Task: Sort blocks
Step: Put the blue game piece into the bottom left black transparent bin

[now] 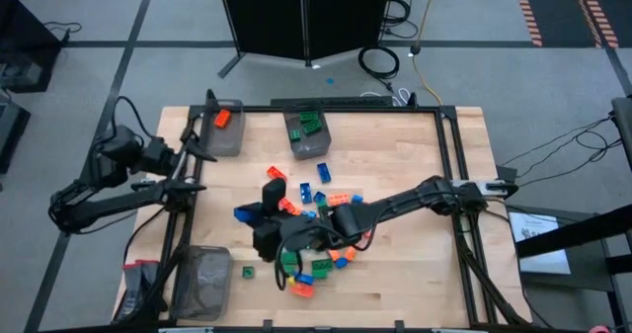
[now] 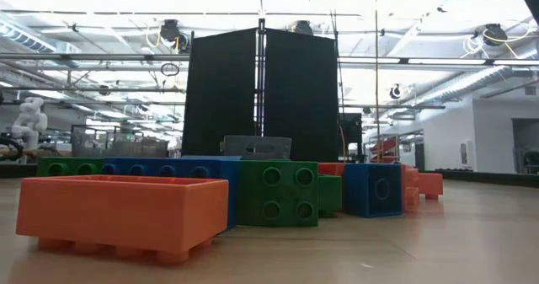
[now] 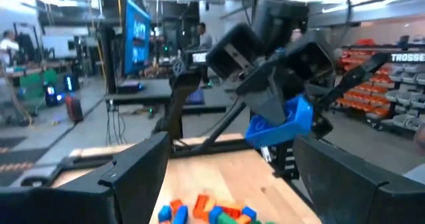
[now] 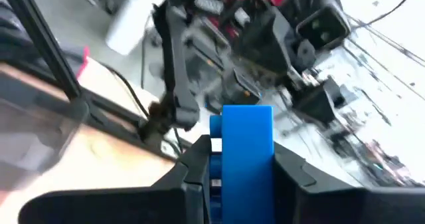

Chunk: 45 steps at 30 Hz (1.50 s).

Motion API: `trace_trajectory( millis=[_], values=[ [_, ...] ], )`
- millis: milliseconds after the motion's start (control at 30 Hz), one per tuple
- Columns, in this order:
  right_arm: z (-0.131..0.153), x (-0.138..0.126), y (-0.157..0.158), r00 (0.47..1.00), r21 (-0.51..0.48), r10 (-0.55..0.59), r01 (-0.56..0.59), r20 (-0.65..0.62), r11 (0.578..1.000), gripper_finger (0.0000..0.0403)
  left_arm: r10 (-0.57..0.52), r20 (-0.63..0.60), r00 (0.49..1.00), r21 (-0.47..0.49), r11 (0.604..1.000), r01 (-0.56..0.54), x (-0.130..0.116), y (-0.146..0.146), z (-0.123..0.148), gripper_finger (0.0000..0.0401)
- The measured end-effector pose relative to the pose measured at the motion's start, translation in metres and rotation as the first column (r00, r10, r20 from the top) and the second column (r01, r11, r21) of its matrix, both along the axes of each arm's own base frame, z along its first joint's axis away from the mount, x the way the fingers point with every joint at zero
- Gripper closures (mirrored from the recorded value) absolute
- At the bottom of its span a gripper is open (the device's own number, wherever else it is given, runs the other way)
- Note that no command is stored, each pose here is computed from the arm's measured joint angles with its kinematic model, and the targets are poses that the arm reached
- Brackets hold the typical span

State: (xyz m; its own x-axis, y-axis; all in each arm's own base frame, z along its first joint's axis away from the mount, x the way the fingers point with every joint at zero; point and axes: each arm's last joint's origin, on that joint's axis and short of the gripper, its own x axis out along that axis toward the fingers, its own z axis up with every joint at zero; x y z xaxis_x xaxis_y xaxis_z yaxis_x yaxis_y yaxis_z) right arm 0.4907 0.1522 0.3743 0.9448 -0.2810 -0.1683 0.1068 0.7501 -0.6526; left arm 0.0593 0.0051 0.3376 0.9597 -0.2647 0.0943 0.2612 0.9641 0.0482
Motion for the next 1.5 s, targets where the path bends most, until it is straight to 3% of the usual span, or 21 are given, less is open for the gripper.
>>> trace_trajectory(
  millis=[200,333,400,500,633,767,967,1133,1300,1400,1500],
  values=[
    [0.046,-0.016,-0.01,0.976,0.023,0.139,-0.145,0.169,0.989,0.0327,-0.034,0.046,0.998,0.062,0.998,0.031,0.003,-0.001,0.004,0.0079],
    [0.065,-0.022,-0.022,0.924,0.071,0.297,-0.322,0.241,0.944,0.0327,-0.064,0.089,0.994,0.111,0.992,0.054,0.004,-0.003,0.005,0.0079],
    [0.066,-0.02,-0.03,0.911,0.081,0.329,-0.358,0.247,0.93,0.0327,-0.08,0.125,0.989,0.125,0.99,0.065,0.006,-0.003,0.004,0.0079],
    [0.062,-0.018,-0.037,0.917,0.094,0.343,-0.367,0.203,0.926,0.0327,-0.093,0.144,0.985,0.134,0.988,0.073,0.009,-0.003,0.001,0.0079],
    [0.063,-0.038,-0.043,0.951,0.1,0.31,-0.31,0.019,0.946,0.0327,-0.085,0.132,0.988,0.139,0.988,0.066,0.012,-0.003,-0.002,0.0079],
    [0.093,-0.09,-0.053,0.97,0.136,0.215,-0.199,-0.113,0.971,0.0327,-0.051,0.128,0.99,0.132,0.991,0.034,0.013,-0.002,-0.004,0.0079],
    [0.129,-0.185,-0.075,0.955,0.304,0.142,-0.059,-0.259,0.951,0.0327,-0.037,0.128,0.991,0.129,0.991,0.021,0.013,-0.001,-0.004,0.0079],
    [0.149,-0.254,-0.082,0.974,0.328,0.099,-0.028,-0.203,0.944,0.0327,-0.002,0.121,0.993,0.119,0.993,-0.013,0.014,0.0,-0.005,0.0079],
    [0.114,-0.293,-0.091,0.994,0.346,0.022,0.016,-0.105,0.938,0.0327,0.025,0.096,0.995,0.107,0.994,-0.035,0.016,0.001,-0.007,0.0079],
    [0.082,-0.3,-0.094,0.994,0.33,0.056,-0.085,0.095,0.94,0.0327,0.038,0.087,0.995,0.102,0.994,-0.047,0.02,0.003,-0.007,0.0079],
    [0.043,-0.301,-0.099,0.949,0.262,0.07,-0.155,0.306,0.952,0.0327,0.041,0.037,0.998,0.067,0.997,-0.043,0.029,0.005,-0.01,0.0079]
  ],
)
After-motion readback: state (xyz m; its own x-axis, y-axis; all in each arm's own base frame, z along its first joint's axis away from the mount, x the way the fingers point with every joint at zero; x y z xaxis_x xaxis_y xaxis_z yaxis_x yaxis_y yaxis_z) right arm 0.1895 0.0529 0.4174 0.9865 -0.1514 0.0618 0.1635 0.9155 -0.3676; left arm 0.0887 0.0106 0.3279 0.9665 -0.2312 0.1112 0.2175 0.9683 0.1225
